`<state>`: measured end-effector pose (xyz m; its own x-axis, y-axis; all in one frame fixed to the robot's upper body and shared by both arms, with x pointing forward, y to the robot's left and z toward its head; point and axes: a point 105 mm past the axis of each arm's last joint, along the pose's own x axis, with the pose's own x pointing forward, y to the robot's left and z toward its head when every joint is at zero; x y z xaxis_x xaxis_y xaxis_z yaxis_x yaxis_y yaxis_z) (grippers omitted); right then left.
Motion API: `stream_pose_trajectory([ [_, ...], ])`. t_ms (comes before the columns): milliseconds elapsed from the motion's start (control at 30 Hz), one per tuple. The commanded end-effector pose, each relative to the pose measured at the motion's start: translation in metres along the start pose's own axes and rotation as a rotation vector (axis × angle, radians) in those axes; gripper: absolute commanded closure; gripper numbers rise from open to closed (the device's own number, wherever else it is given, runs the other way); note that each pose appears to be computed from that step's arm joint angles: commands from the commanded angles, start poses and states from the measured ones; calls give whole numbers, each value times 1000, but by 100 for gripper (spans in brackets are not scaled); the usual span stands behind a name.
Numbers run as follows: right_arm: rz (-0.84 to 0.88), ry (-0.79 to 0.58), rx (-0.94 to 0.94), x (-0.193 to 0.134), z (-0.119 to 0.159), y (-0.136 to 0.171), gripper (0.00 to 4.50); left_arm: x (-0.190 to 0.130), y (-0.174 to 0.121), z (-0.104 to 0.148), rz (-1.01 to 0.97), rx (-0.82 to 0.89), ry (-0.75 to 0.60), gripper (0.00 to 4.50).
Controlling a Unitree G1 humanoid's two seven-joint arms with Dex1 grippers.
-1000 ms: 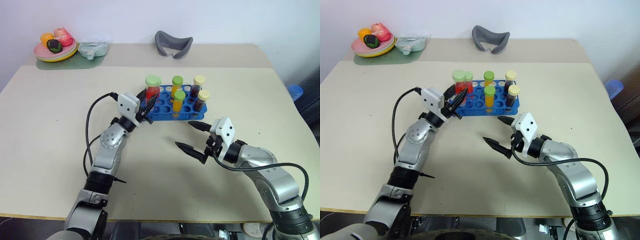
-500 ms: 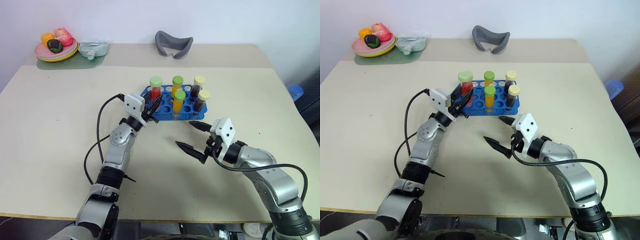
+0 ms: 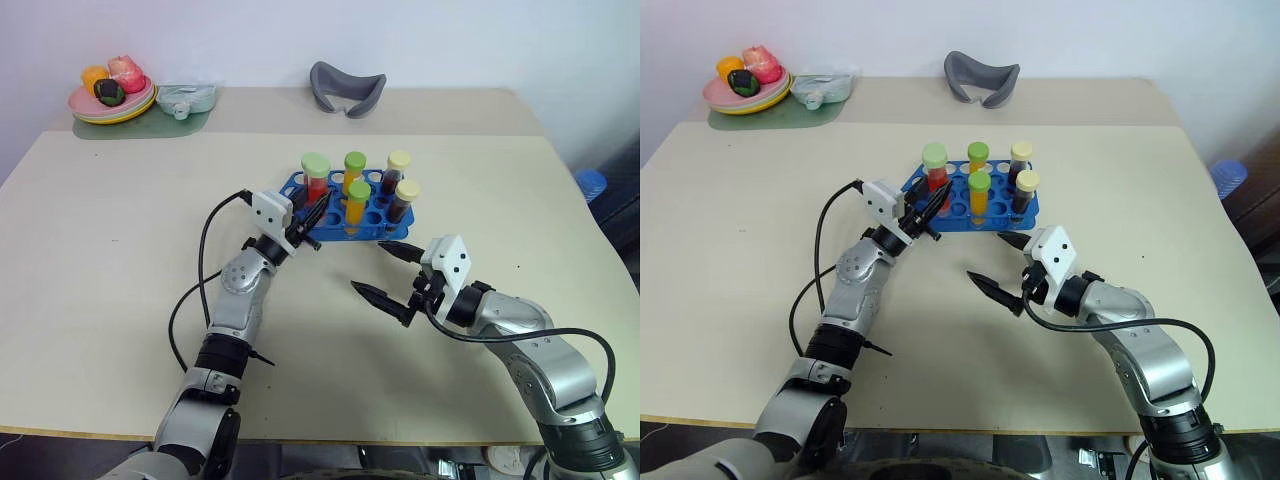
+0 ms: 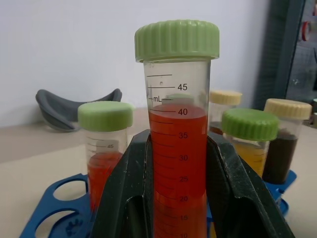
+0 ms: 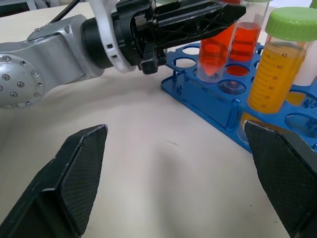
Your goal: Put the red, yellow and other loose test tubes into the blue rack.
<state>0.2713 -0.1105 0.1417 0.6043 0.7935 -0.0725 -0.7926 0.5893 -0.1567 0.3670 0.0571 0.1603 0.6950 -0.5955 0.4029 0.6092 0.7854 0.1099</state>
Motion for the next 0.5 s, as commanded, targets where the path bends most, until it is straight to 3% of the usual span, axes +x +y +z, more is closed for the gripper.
stream_pose_trajectory([
  [33, -18, -36, -32, -5, 10, -4, 0, 0, -1, 5, 1, 25, -15, 368],
  [500, -16, -24, -28, -7, 7, -4, 0, 2, 11, 3, 58, 55, -5, 368],
])
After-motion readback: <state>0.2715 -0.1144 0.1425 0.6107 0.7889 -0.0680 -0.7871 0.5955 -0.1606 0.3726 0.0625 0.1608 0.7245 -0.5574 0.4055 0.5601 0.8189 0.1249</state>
